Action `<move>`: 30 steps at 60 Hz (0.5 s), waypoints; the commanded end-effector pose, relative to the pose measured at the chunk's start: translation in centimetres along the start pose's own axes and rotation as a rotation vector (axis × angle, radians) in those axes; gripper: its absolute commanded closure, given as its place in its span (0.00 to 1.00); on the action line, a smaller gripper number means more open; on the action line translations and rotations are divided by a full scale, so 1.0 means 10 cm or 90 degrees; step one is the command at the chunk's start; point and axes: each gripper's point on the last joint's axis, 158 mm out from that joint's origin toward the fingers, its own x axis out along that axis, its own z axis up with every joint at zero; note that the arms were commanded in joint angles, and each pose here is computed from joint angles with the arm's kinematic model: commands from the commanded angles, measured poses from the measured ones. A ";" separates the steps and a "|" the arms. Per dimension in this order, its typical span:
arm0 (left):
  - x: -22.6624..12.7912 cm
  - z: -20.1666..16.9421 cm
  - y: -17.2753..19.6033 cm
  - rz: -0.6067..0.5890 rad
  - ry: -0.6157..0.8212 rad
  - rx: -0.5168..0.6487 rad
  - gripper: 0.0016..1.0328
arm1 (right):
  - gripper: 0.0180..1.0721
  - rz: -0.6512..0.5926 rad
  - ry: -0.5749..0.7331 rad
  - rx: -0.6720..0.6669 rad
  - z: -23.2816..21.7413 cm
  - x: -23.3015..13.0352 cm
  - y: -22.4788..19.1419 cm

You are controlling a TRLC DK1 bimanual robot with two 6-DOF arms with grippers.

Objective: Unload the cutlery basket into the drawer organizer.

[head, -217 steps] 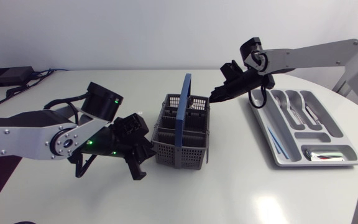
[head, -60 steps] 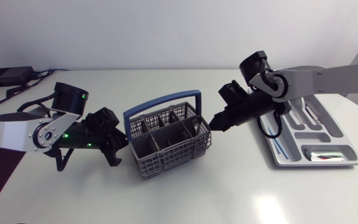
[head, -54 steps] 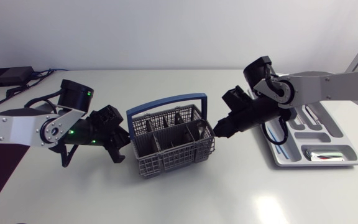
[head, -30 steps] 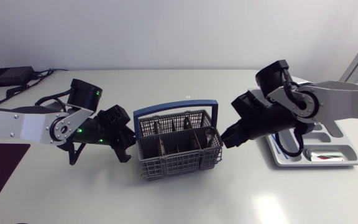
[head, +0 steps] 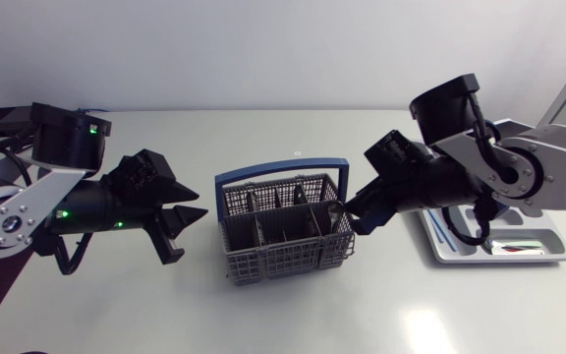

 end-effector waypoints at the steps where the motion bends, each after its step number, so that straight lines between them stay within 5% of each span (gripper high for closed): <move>1: -0.05 -0.05 -0.12 -0.007 0.007 0.001 0.57 | 0.51 -0.011 -0.003 -0.037 0.05 0.03 0.04; 30: -0.21 0.00 -0.34 -0.010 0.012 0.032 0.57 | 0.52 -0.050 0.018 -0.102 0.10 0.26 0.09</move>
